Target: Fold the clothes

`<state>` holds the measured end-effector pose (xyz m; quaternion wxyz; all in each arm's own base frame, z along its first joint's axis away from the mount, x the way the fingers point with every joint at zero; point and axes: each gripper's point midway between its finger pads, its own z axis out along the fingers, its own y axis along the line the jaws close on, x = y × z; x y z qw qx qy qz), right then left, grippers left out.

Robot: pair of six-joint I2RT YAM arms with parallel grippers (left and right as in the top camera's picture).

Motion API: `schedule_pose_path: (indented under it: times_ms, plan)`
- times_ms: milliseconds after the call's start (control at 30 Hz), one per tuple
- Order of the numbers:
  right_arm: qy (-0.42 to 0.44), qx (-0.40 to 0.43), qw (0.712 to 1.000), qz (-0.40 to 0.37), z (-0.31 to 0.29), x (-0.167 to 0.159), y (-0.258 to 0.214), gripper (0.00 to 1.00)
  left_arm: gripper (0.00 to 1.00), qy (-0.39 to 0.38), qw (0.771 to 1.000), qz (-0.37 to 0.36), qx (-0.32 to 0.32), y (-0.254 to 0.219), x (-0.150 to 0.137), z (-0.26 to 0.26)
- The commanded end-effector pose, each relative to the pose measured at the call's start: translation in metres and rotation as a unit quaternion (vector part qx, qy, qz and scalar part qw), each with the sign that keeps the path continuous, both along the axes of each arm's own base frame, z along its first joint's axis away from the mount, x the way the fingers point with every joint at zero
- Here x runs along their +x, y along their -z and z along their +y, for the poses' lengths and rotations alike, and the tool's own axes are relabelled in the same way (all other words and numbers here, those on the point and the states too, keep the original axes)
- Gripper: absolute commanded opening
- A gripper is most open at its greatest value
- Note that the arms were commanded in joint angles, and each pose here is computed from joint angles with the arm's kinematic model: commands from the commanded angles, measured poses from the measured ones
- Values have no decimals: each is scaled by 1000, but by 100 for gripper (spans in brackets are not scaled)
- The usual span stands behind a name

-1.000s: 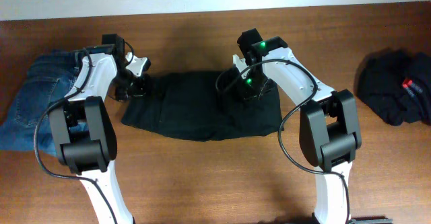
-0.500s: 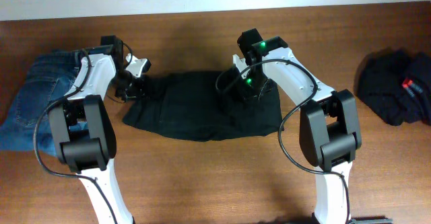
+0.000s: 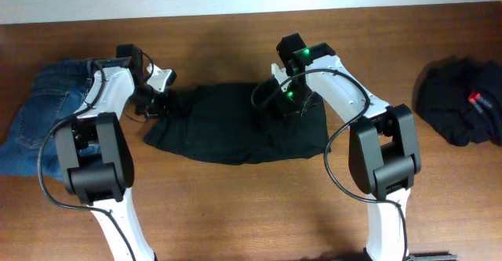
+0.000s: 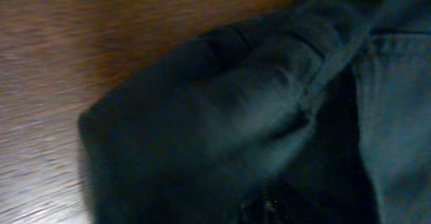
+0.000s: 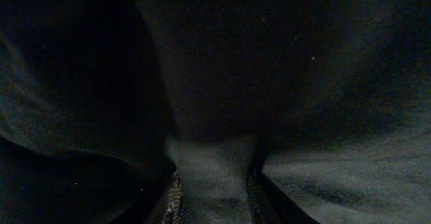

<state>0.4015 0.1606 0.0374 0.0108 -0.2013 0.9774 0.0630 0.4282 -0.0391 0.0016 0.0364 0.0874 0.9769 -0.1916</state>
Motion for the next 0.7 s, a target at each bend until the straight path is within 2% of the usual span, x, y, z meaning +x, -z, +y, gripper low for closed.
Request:
schedule_pose_path:
  times_ms: [0,33,67,267,367,533,667]
  plan:
    - [1,-3,1000,18,-2,-5,14,37,8,46,993,106,-23,61,-56,-35]
    - [1,-3,1000,18,-2,-5,14,37,1,47,993,106,-23,61,-57,-36]
    - [1,-3,1000,18,-2,-5,14,38,0,47,993,106,-23,61,-56,-36]
    - [1,-3,1000,18,-2,-4,13,37,0,37,993,111,-22,53,-54,-28]
    - [1,0,1000,8,-1,0,3,37,0,24,994,110,-9,33,-45,-12]
    - [2,18,999,-45,4,18,-45,38,0,6,997,79,11,3,-27,7]
    - [8,37,994,-104,3,35,-104,43,0,-13,999,28,21,-33,-8,26]
